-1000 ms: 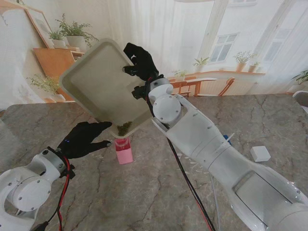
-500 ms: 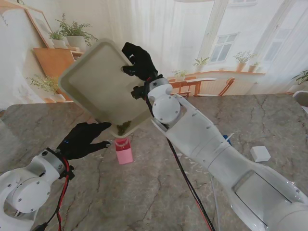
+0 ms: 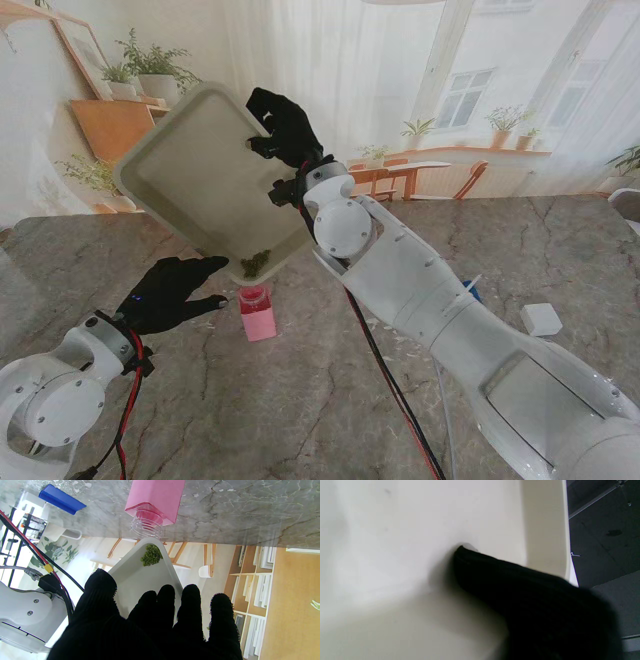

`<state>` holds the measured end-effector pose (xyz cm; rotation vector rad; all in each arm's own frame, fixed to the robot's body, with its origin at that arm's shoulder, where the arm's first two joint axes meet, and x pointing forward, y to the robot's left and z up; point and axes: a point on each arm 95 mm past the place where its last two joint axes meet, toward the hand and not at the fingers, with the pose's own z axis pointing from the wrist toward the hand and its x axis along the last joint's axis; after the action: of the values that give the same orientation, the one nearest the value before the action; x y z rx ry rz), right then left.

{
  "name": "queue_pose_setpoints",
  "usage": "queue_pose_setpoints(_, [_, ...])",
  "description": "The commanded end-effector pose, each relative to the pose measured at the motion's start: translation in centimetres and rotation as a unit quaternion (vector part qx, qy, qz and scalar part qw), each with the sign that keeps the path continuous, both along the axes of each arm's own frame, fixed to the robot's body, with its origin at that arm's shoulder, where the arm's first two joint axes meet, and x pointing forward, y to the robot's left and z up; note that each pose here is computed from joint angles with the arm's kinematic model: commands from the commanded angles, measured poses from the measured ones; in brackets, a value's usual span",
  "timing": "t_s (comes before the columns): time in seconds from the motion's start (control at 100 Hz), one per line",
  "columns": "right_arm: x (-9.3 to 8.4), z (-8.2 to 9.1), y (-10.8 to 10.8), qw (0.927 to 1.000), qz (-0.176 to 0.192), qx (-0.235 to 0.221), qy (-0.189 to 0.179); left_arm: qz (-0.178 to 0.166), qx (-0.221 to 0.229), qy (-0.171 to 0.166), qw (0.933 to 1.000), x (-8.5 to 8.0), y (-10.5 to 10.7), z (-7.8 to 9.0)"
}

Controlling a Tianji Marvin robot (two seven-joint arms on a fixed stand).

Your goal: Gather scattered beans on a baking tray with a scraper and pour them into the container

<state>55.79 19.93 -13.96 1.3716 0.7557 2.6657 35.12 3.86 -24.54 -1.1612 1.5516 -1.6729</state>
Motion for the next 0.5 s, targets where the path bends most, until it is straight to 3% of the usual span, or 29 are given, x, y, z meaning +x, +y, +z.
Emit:
queue_pose_setpoints(0.0, [-0.16,1.21,0.60,0.9998,0.012,0.004,-0.013,0.002,-0.002,0.001,1.0000,-0.22,-0.11,-0.14])
queue_pose_setpoints(0.49, [-0.30,1.44,0.79,0.9993,0.020,-0.006,-0.030,0.006,-0.004,0.002,1.0000,-0.43,-0.04,-0.28])
